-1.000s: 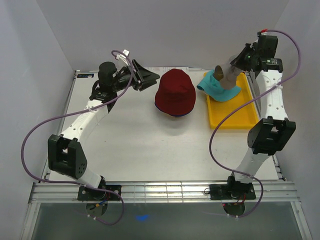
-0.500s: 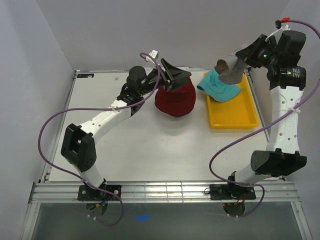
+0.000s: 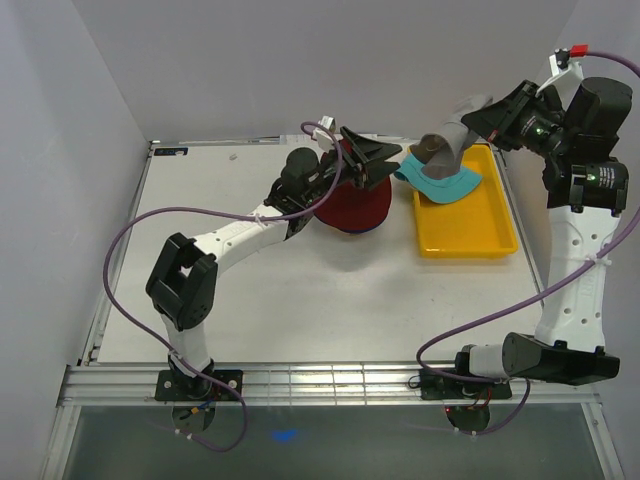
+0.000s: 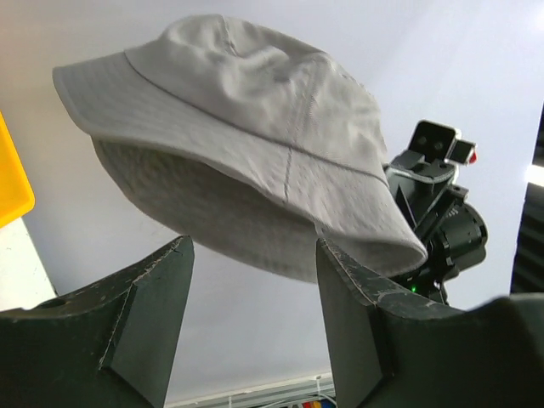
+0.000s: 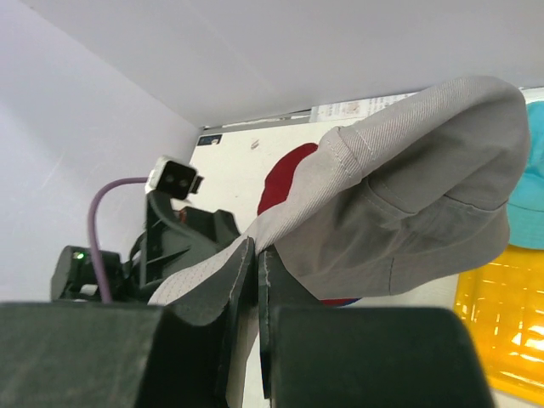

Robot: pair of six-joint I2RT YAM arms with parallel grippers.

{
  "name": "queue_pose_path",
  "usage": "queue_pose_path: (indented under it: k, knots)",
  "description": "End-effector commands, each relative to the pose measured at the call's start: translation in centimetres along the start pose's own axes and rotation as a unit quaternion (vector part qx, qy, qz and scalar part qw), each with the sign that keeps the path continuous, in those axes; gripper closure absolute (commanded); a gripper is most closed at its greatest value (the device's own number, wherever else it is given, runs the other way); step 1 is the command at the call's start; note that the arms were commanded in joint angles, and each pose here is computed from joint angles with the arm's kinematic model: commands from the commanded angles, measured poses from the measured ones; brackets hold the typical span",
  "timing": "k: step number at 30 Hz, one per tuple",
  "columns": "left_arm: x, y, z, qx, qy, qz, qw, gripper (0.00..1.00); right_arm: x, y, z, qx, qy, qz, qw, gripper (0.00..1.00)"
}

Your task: Stack the hats

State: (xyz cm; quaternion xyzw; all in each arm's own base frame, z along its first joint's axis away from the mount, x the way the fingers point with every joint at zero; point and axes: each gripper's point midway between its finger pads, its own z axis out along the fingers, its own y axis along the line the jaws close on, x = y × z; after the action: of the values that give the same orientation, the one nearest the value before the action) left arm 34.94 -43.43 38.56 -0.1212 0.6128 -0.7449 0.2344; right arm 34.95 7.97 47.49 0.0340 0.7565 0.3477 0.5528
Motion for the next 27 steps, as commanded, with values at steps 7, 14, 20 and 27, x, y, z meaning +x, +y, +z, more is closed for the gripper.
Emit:
queue_pose_path:
  k: [7,14,20,27]
  knots:
    - [-1.1,-2.8,1.1,0.054,-0.024,-0.03,0.998,0.3,0.6,3.5,-2.1,-0.069,-0.001,-0.003,0.998,0.92]
    - [-1.1,-3.6,1.4,0.067,-0.019,-0.039,0.997,0.31,1.3,3.6,-2.3,-0.078,0.004,-0.001,0.997,0.92]
    - [-0.7,-3.7,1.2,0.067,-0.011,-0.044,0.997,0.32,1.3,3.8,-2.3,-0.083,0.003,-0.002,0.997,0.92]
    - [-0.1,-2.8,0.1,0.042,-0.008,-0.045,0.998,0.32,0.9,3.5,-1.9,-0.079,-0.002,-0.002,0.997,0.92]
